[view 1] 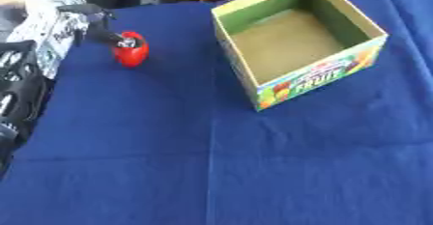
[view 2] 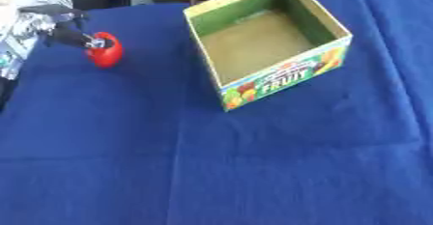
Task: Pick up objects on the table and place them in the box.
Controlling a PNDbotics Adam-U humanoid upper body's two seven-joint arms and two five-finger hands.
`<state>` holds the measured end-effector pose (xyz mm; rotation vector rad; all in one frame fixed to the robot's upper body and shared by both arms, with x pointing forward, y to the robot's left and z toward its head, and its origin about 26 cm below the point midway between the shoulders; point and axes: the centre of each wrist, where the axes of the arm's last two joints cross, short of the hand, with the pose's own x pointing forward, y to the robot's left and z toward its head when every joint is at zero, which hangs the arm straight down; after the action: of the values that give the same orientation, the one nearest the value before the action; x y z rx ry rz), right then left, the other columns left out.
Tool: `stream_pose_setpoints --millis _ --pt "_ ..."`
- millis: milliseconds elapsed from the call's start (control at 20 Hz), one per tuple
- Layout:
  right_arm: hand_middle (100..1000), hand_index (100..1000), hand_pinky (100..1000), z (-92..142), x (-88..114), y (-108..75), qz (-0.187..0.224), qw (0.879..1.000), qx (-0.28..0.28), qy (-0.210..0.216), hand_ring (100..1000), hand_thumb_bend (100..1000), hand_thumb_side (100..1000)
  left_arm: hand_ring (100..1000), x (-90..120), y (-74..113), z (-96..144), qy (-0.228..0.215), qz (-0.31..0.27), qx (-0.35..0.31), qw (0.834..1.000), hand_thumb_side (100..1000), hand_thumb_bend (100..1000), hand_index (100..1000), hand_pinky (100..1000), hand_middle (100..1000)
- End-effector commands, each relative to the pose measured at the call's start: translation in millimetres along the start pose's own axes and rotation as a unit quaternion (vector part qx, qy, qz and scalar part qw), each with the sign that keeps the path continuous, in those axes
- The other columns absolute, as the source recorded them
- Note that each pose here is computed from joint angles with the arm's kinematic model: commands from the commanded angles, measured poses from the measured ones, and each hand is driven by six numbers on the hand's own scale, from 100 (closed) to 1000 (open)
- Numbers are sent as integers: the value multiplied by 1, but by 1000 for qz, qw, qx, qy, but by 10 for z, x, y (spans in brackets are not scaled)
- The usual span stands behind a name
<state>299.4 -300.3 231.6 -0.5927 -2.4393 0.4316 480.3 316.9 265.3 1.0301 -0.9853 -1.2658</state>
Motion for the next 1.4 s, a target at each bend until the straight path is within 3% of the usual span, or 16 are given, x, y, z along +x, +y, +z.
stream_pose_setpoints --millis 50,850,1400 --pt "494 720 644 -63 71 -56 6 1000 -6 -16 670 100 849 646 -93 160 62 9 9 21 1000 788 558 1000 305 828" --pt "484 699 643 -66 72 -57 9 1000 -12 -10 669 100 832 531 -93 89 17 6 48 39 998 746 509 940 173 741" --pt "480 694 642 -52 63 -61 8 1000 -20 -5 668 100 821 526 -81 87 8 5 43 6 999 763 510 952 177 732"
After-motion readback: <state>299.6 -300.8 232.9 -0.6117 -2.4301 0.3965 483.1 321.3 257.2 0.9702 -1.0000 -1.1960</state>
